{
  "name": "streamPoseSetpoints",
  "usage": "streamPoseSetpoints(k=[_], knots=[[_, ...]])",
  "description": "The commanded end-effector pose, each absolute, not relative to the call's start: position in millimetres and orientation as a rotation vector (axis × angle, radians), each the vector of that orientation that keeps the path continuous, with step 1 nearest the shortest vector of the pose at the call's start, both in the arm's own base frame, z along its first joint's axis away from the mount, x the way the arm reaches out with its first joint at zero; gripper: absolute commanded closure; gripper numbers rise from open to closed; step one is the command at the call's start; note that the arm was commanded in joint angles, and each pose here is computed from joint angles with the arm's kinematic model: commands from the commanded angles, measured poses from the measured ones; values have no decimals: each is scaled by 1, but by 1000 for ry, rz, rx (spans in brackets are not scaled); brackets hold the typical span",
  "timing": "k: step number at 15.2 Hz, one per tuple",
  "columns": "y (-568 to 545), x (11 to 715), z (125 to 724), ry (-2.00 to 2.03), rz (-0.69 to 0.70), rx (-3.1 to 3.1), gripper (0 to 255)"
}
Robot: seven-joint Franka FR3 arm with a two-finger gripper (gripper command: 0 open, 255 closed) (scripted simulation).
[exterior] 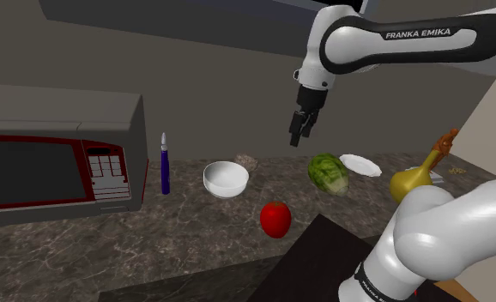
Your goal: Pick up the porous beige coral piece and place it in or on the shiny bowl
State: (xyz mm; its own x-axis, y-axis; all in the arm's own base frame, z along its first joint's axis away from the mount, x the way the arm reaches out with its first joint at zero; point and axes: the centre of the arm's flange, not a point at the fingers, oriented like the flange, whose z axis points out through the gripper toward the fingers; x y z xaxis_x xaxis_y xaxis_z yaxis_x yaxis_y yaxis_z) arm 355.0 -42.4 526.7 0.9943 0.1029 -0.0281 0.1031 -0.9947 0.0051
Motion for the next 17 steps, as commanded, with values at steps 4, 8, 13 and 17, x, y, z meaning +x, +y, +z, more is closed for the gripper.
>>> streamPoseSetpoints(k=[4,8,13,17], knots=[[-81,400,493,196,-27,3165,0],[-112,433,462,223,-16,3194,0],[-149,476,423,257,-2,3229,0],[-176,511,391,285,10,3256,0]])
